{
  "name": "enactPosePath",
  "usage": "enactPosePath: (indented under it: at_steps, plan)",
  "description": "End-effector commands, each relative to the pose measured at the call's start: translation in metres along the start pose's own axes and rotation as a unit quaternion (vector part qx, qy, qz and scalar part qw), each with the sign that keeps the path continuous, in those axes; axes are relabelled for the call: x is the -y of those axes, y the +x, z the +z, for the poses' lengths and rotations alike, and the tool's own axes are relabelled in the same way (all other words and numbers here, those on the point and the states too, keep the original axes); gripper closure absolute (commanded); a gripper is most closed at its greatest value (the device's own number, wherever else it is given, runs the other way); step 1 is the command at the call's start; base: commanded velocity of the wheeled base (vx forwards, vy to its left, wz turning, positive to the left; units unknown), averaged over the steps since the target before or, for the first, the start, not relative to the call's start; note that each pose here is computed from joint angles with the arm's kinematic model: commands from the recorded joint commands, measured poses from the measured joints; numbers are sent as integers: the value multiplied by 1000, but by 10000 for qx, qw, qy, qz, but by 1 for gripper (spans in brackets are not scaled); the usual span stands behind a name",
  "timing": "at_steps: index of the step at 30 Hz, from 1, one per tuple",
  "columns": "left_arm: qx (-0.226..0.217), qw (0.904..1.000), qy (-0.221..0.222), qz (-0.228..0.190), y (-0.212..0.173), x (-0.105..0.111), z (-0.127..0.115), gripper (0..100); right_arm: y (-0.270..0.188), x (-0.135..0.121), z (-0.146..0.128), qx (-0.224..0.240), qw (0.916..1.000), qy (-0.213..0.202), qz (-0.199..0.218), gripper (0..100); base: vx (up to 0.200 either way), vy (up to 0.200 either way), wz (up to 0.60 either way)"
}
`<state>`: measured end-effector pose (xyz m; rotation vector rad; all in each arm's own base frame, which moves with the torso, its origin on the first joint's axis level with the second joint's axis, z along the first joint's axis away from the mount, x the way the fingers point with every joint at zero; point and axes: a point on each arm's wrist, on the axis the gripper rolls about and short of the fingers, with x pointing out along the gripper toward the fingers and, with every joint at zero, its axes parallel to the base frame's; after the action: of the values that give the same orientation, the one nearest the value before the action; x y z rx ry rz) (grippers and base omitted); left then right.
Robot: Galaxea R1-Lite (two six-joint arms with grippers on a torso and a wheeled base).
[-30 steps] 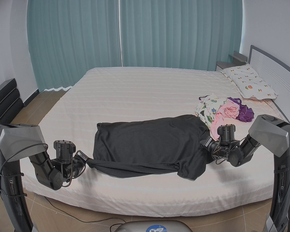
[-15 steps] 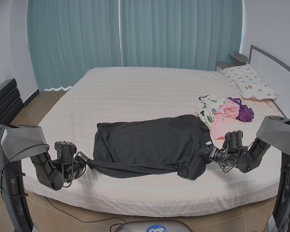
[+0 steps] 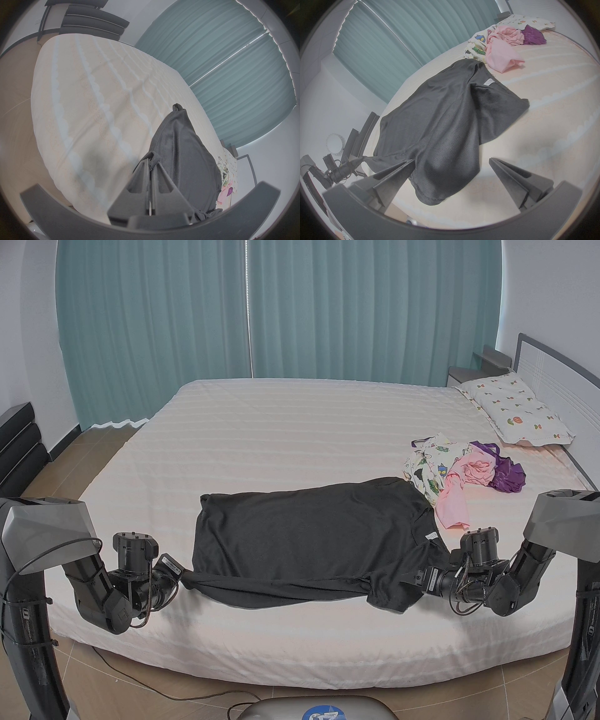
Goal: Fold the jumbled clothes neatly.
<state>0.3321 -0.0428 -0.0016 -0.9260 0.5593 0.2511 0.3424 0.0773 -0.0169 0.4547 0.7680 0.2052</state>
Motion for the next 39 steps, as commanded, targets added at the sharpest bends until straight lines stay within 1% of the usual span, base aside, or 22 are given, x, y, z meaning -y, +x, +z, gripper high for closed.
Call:
enactPosePath:
  at_steps: [1, 4, 5, 16, 21, 25, 29, 31, 32, 33, 34, 35, 36, 39]
  plan:
    - [2, 10000, -2, -6, 0, 0, 0, 100, 8, 2, -4, -75, 10000, 3, -18, 0, 0, 0, 0]
    - [2, 10000, -2, -6, 0, 0, 0, 100, 11, 1, -8, -139, 9999, -16, -21, 0, 0, 0, 0]
    - [2, 10000, -2, -6, 0, 0, 0, 100, 12, 1, -9, -156, 9999, -18, -23, 100, 0, 0, 0]
    - [-5, 10000, -2, -10, 0, 0, 0, 100, 7, 4, -8, -84, 9999, 60, -32, 100, 0, 0, 0]
    - [-58, 10000, 20, 28, -6, -1, -3, 100, -22, 4, -6, -66, 9999, 147, -57, 100, 0, 0, 0]
    - [-218, 9997, 110, 32, -24, -2, -9, 100, -50, 8, -8, -64, 9996, 220, -169, 100, 0, 0, 0]
    - [-225, 9996, 186, -21, -37, 0, -9, 100, -67, 11, -11, -78, 9993, 261, -246, 100, 0, 0, 0]
    - [-297, 9986, 436, 45, -45, -3, -10, 100, -81, 15, -19, -229, 9986, 291, -380, 100, 0, 0, 0]
    - [-297, 9986, 436, 45, -45, -3, -10, 100, -81, 15, -19, -229, 9986, 291, -380, 100, 0, 0, 0]
    - [-421, 9964, 711, 165, -49, -9, -16, 100, -88, 18, -27, -396, 9978, 269, -465, 100, 0, 0, 0]
    - [-457, 9958, 770, 193, -50, -10, -17, 100, -90, 19, -30, -444, 9975, 265, -487, 100, 0, 0, 0]
    - [-553, 9937, 941, 267, -52, -14, -22, 100, -96, 21, -39, -586, 9966, 209, -543, 100, 0, 0, 0]
    - [-553, 9937, 941, 267, -52, -14, -22, 100, -96, 21, -39, -586, 9966, 209, -543, 100, 0, 0, 0]
    - [-694, 9892, 1221, 408, -56, -20, -27, 100, -105, 24, -52, -809, 9946, 95, -642, 100, 0, 0, 0]
